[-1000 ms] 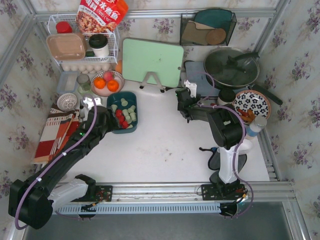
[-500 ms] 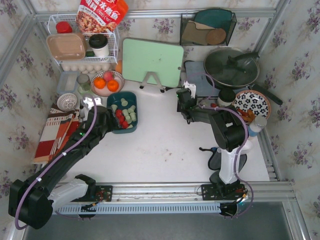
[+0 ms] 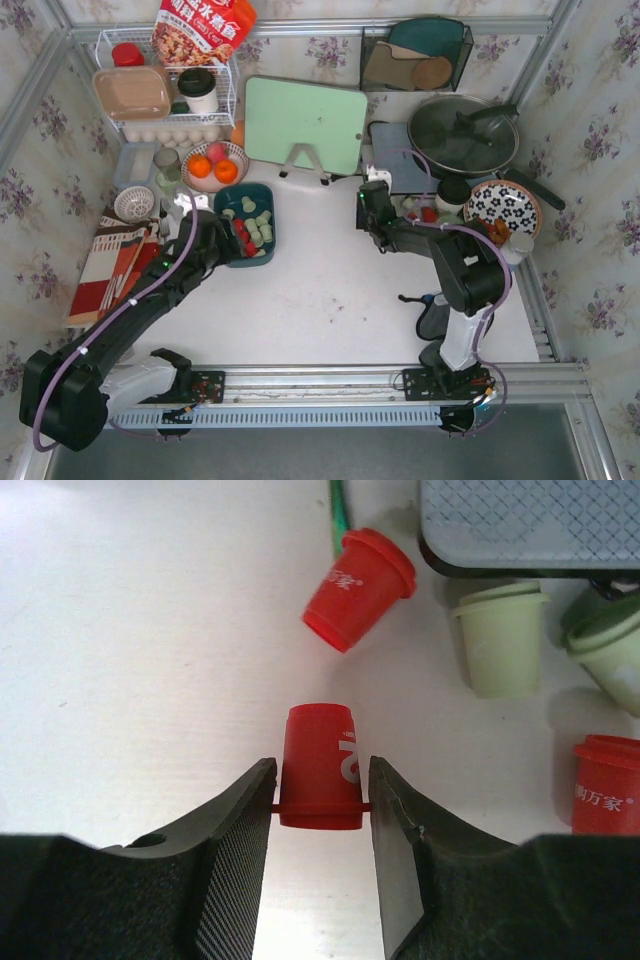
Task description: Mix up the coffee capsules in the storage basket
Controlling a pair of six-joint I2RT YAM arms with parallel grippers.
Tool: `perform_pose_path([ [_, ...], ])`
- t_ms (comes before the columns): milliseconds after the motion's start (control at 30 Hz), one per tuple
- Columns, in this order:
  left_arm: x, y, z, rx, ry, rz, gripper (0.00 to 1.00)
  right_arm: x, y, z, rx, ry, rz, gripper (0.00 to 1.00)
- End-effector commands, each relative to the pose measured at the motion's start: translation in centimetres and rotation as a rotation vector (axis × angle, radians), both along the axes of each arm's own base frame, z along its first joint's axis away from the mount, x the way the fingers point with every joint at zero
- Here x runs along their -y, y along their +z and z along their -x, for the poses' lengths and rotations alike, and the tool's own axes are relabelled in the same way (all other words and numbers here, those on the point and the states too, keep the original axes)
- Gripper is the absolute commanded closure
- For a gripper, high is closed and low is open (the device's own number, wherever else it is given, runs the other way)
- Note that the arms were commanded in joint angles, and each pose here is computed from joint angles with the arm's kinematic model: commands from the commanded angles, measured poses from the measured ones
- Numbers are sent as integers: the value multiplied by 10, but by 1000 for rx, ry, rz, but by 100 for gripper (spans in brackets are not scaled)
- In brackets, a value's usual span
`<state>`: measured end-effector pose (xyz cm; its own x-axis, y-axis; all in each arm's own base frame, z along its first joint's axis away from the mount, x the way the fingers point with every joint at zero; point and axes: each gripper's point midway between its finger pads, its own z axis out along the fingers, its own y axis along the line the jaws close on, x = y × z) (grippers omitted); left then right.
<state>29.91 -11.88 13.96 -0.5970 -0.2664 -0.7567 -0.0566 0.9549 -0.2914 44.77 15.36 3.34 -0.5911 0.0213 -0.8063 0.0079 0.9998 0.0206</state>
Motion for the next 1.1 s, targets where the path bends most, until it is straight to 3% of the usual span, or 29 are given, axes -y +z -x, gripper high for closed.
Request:
perform_pose_path([
  [0,34,14,-6,52,-167,81,39,-22,36,0,105,150,-66,65],
  [133,71,14,-10,129,-376,82,39,-41,63,25,165,287,-169,65],
  [367,152,12,-13,486,-756,-180,34,-60,95,74,212,393,-376,65],
  [500,194,16,-15,680,-906,-184,34,-64,100,96,212,425,-461,65],
  [667,235,18,-16,771,-1057,-164,34,-72,108,126,209,488,-574,65],
  [833,264,17,-9,900,-1164,-228,33,-71,110,140,221,505,-621,65],
  [1067,274,15,1,911,-1230,-239,34,-72,113,142,225,507,-638,65],
])
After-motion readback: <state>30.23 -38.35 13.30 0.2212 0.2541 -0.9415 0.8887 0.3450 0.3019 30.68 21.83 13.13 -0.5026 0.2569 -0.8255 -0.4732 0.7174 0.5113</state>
